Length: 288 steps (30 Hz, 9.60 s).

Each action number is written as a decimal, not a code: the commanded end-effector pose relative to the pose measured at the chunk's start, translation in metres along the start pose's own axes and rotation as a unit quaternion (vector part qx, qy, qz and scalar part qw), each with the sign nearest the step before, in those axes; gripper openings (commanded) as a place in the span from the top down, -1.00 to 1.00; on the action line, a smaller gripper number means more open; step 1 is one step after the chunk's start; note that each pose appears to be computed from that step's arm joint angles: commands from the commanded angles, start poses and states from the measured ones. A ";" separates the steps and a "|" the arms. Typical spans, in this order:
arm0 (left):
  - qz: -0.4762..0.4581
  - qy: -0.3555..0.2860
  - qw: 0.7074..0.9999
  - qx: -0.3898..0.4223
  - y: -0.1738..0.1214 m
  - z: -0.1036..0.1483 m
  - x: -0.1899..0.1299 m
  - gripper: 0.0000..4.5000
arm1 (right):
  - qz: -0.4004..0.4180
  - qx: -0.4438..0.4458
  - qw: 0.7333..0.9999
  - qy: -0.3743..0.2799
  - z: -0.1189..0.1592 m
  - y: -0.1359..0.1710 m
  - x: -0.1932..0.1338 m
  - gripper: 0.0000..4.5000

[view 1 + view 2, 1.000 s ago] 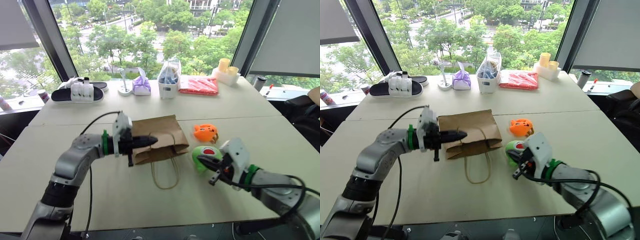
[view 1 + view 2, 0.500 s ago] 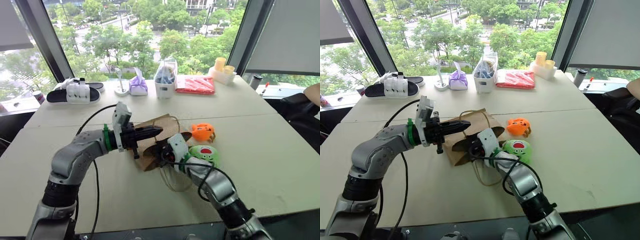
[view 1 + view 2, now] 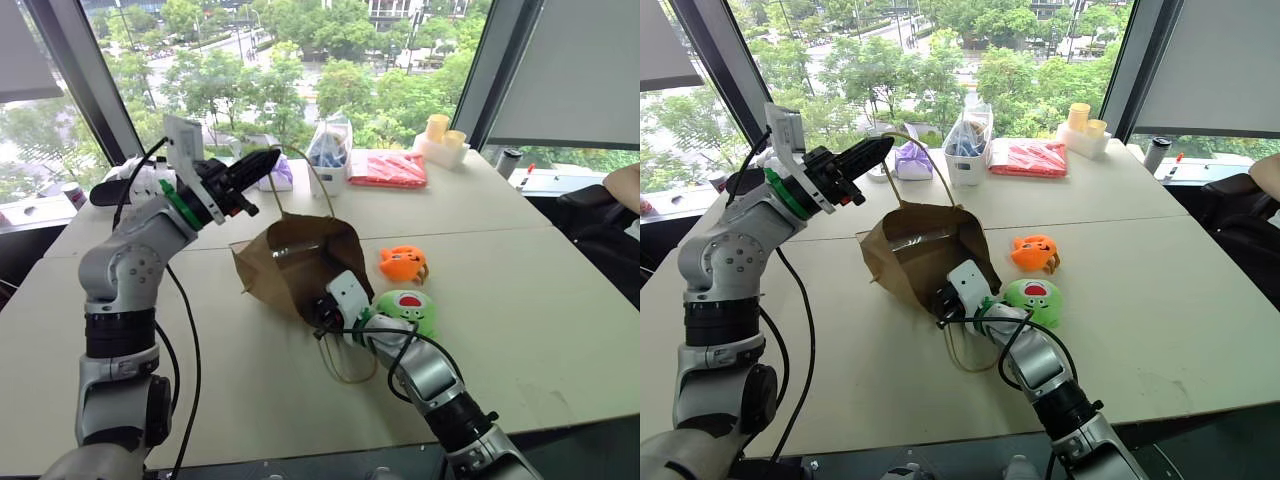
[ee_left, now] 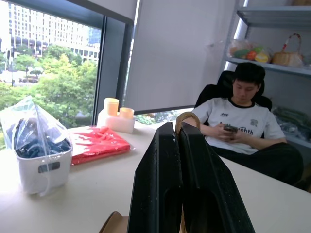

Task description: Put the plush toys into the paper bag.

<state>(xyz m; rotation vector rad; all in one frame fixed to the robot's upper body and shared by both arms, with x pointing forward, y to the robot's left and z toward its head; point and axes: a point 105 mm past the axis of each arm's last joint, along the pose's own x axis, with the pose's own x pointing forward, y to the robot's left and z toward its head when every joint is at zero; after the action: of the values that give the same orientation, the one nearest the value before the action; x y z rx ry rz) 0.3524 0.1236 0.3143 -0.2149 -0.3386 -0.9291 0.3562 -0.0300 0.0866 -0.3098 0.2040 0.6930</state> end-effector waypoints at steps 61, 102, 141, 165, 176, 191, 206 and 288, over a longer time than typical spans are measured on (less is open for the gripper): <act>-0.064 0.027 0.998 -0.003 -0.039 -0.040 0.010 1.00 | 0.073 -0.024 0.994 -0.080 0.081 -0.003 -0.109 0.98; -0.010 0.017 0.999 -0.036 -0.023 -0.040 0.006 1.00 | -0.168 -0.016 0.982 -0.082 0.068 -0.121 -0.118 -0.87; -0.026 0.004 0.999 -0.046 -0.025 -0.044 0.018 1.00 | -0.109 0.038 0.988 -0.105 0.069 -0.044 -0.152 0.53; -0.072 -0.005 0.994 -0.082 -0.053 -0.036 0.012 1.00 | -0.072 0.105 0.984 -0.128 0.069 -0.034 0.006 0.41; -0.027 0.010 0.999 -0.041 -0.037 -0.049 0.009 1.00 | -0.081 0.085 0.983 -0.139 0.072 -0.051 -0.057 -0.96; -0.034 0.006 0.999 -0.040 -0.036 -0.052 0.017 1.00 | -0.111 0.126 0.986 0.016 -0.033 -0.049 -0.116 -0.96; -0.031 0.007 0.999 -0.028 -0.036 -0.049 0.018 1.00 | -0.134 0.115 0.984 0.009 -0.038 -0.065 -0.089 0.74; -0.028 0.182 0.982 0.041 -0.026 -0.128 -0.028 -1.00 | -0.003 0.140 0.978 -0.152 0.080 -0.053 -0.054 0.99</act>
<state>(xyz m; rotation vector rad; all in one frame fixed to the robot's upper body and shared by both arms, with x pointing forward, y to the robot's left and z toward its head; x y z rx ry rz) 0.3378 0.0908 0.1792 -0.0048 0.0041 -1.0203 0.3571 -0.0766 0.1734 0.0785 0.0677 0.6719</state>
